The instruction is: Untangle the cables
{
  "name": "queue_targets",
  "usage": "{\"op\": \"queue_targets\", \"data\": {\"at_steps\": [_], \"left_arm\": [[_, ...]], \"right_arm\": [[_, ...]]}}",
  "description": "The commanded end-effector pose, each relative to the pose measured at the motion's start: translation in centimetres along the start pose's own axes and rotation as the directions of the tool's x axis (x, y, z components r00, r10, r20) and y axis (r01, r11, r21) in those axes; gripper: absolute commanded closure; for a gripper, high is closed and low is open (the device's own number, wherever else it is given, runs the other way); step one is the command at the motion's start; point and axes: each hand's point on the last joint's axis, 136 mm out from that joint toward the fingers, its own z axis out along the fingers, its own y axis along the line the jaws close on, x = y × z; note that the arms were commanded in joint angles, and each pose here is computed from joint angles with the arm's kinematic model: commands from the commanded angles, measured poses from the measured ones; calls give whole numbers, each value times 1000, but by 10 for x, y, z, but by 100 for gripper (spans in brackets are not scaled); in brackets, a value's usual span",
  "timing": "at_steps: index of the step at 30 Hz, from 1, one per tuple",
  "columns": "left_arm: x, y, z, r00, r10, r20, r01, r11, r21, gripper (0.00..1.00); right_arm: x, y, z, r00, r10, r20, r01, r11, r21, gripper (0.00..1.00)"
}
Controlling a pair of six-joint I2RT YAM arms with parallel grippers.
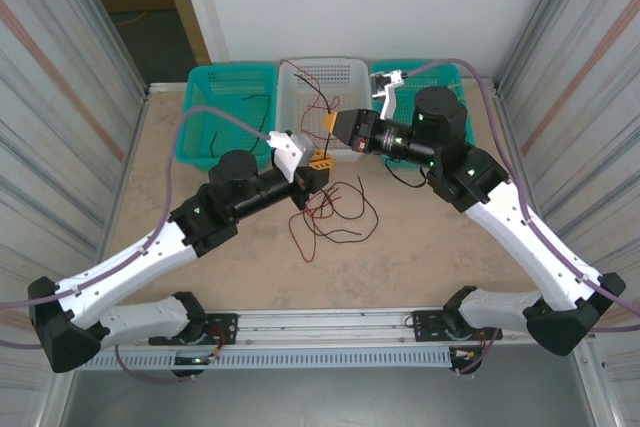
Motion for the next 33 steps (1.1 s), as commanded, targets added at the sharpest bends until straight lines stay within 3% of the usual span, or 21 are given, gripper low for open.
{"op": "queue_targets", "data": {"at_steps": [1, 5, 13, 17, 24, 29, 31, 33], "left_arm": [[-16, 3, -1, 995, -78, 65, 79, 997, -13, 91], [-3, 0, 4, 983, -183, 22, 183, 983, 8, 100], [49, -12, 15, 906, -408, -117, 416, 908, 50, 100], [62, -25, 18, 884, -428, -188, 449, 889, 92, 100], [61, -33, 16, 877, -433, -210, 464, 876, 134, 100], [57, -8, 16, 782, -597, -181, 617, 781, 90, 100], [58, 6, 14, 766, -618, -177, 631, 775, 28, 100], [56, 24, 7, 790, -587, -174, 587, 807, -61, 100]], "right_arm": [[-5, 14, -9, 999, -9, 39, 11, 998, -58, 100], [-6, 10, -15, 995, -35, 91, 39, 998, -42, 100], [-10, 11, -23, 980, -98, 175, 101, 995, -13, 100], [-5, 1, -15, 981, -102, 166, 98, 995, 31, 100], [2, -17, -4, 978, -107, 181, 93, 992, 83, 100], [6, -23, -4, 974, -135, 181, 116, 987, 110, 100], [6, -28, -6, 973, -148, 175, 122, 981, 149, 85], [2, -37, -15, 969, -169, 178, 127, 966, 226, 65]]}}
